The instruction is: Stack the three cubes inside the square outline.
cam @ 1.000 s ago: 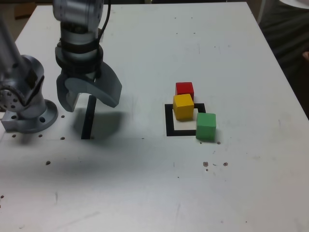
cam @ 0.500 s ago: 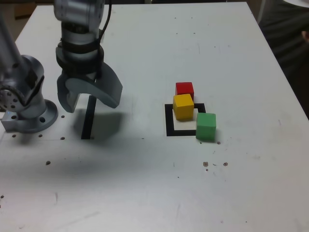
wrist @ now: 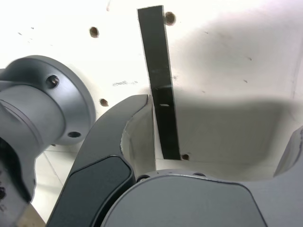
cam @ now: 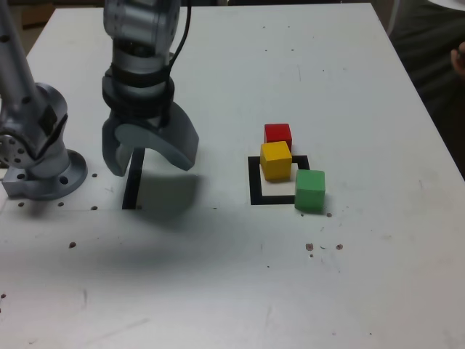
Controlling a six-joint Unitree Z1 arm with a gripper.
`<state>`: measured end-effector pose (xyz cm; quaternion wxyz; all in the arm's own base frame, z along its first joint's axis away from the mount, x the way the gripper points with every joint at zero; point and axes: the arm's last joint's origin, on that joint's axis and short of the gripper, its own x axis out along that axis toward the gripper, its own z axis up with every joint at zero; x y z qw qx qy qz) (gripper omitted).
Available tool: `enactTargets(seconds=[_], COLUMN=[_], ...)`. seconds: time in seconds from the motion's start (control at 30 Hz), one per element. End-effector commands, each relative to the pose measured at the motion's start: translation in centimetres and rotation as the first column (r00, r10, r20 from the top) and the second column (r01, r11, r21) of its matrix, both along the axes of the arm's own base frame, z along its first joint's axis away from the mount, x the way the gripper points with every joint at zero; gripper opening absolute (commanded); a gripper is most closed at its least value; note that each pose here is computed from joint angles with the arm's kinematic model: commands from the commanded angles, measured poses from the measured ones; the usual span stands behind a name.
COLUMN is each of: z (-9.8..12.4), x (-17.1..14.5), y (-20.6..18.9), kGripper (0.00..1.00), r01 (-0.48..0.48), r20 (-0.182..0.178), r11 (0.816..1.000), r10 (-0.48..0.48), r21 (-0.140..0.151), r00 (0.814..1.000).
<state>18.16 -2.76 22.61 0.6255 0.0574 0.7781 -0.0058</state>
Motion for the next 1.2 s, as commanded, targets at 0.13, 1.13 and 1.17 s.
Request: enactTargets(seconds=[0.13,1.13,1.17], z=[0.1,0.1,0.0], x=[1.5,9.5,9.7], y=[-1.1,-5.4,-5.5], kGripper=[0.99,0.99,0.99], r01=[0.019,0.076,0.077], r20=[-0.006,-0.026,-0.027], r11=[1.0,0.997,0.997], r10=[-0.019,-0.077,-0.077], r21=[0.001,-0.011,-0.011], r00=[1.0,0.997,0.997])
